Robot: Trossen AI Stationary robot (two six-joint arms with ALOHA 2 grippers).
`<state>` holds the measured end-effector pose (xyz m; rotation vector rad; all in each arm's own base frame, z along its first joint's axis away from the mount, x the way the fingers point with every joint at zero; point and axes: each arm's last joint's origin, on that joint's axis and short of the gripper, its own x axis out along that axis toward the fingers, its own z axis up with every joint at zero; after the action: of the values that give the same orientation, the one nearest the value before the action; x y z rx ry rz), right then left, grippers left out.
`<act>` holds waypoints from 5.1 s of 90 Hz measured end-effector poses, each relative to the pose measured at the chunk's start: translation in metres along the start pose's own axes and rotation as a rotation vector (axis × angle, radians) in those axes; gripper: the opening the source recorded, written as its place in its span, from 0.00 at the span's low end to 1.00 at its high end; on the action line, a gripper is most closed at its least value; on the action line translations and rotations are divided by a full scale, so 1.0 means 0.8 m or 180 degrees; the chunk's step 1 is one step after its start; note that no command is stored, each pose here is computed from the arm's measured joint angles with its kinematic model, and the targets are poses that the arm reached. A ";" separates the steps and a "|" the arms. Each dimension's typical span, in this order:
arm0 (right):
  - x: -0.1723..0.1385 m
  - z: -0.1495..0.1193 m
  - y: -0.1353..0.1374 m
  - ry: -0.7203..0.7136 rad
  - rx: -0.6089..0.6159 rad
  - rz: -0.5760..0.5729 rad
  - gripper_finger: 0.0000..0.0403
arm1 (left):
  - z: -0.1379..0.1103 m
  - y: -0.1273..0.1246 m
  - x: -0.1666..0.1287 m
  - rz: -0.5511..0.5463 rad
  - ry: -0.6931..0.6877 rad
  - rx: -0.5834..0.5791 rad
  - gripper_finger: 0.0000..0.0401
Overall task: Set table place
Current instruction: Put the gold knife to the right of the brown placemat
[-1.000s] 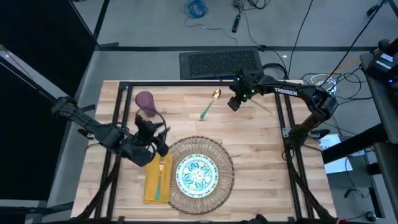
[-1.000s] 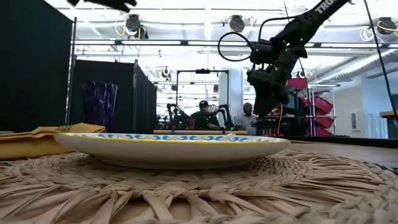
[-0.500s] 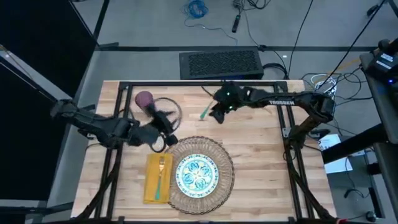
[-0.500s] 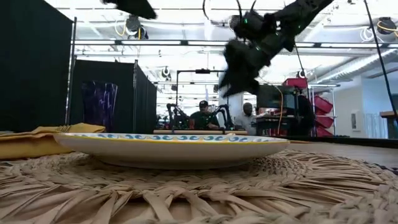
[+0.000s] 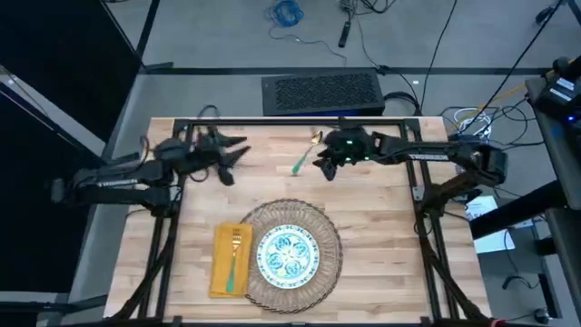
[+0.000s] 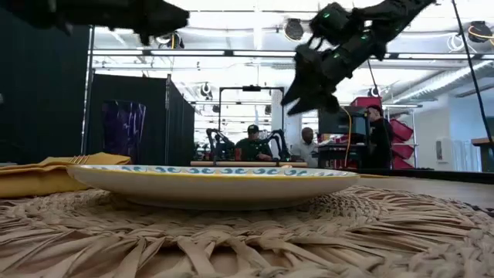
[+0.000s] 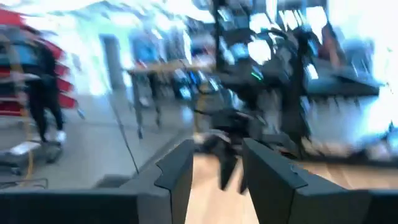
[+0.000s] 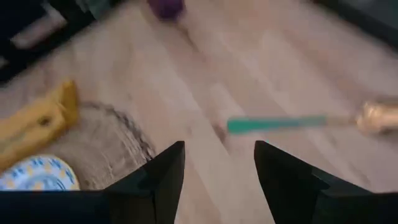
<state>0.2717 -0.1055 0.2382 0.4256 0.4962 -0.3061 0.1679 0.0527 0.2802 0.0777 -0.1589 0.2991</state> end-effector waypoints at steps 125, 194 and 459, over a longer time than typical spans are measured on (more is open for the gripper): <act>-0.002 -0.031 -0.218 0.1694 0.1207 -0.2105 0.21 | 0.013 0.015 -0.018 0.0241 0.0161 -0.0035 0.30; 0.003 -0.044 -0.247 0.1716 0.1383 -0.2055 0.00 | 0.010 0.015 -0.019 0.0238 0.0233 -0.0071 0.30; -0.019 -0.050 -0.197 0.1811 0.2509 -0.2746 0.44 | 0.025 0.008 -0.042 -0.0244 0.0079 -0.0200 0.30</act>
<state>0.1832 -0.2210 0.1648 1.0710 1.1146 -1.2551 0.1318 0.0474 0.2946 0.0177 -0.1403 0.2183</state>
